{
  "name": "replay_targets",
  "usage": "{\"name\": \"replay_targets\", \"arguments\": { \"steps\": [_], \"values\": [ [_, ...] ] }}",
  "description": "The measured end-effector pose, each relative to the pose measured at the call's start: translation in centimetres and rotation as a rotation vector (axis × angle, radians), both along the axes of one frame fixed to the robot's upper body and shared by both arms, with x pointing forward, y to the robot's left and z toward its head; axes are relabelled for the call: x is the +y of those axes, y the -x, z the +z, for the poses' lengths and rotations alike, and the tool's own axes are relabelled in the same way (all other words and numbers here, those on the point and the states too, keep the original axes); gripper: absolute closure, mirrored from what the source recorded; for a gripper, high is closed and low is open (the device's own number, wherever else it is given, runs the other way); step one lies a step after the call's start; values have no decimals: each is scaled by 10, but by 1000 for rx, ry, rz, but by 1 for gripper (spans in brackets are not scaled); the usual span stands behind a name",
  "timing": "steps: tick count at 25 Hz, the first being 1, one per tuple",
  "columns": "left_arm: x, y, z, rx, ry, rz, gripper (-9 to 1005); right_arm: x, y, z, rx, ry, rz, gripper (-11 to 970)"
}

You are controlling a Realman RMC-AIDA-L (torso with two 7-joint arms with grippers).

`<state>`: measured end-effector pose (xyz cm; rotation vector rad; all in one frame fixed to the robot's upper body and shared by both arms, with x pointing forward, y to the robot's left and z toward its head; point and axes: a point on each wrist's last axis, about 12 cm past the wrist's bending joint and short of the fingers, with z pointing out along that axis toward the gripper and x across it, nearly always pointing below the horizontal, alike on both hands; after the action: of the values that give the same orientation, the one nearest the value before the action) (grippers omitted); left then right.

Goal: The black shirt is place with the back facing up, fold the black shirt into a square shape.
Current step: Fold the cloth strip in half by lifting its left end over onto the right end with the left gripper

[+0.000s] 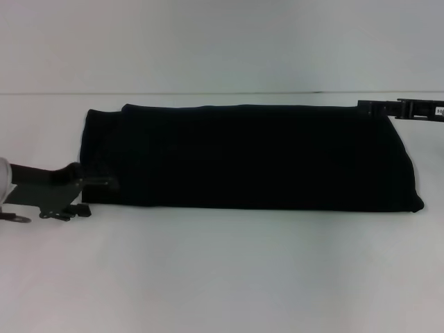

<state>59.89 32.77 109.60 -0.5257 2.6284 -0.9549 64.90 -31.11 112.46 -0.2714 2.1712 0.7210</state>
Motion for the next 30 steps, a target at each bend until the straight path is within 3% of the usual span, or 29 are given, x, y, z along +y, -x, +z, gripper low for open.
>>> {"name": "replay_targets", "arguments": {
  "steps": [4, 10, 18, 30],
  "values": [
    [6, 4, 3, 41, 92, 78, 121, -2, 0, 1, 3, 0, -3, 97],
    [3, 7, -4, 95, 144, 129, 122, -2, 0, 0, 2, 3, -9, 98],
    [-7, 3, -11, 102, 156, 146, 121, -1, -1, -1, 1, 0, -18, 99],
    [-5, -2, -15, 79, 131, 185, 135, 1, -1, -1, -1, -1, -22, 100]
  ]
}}
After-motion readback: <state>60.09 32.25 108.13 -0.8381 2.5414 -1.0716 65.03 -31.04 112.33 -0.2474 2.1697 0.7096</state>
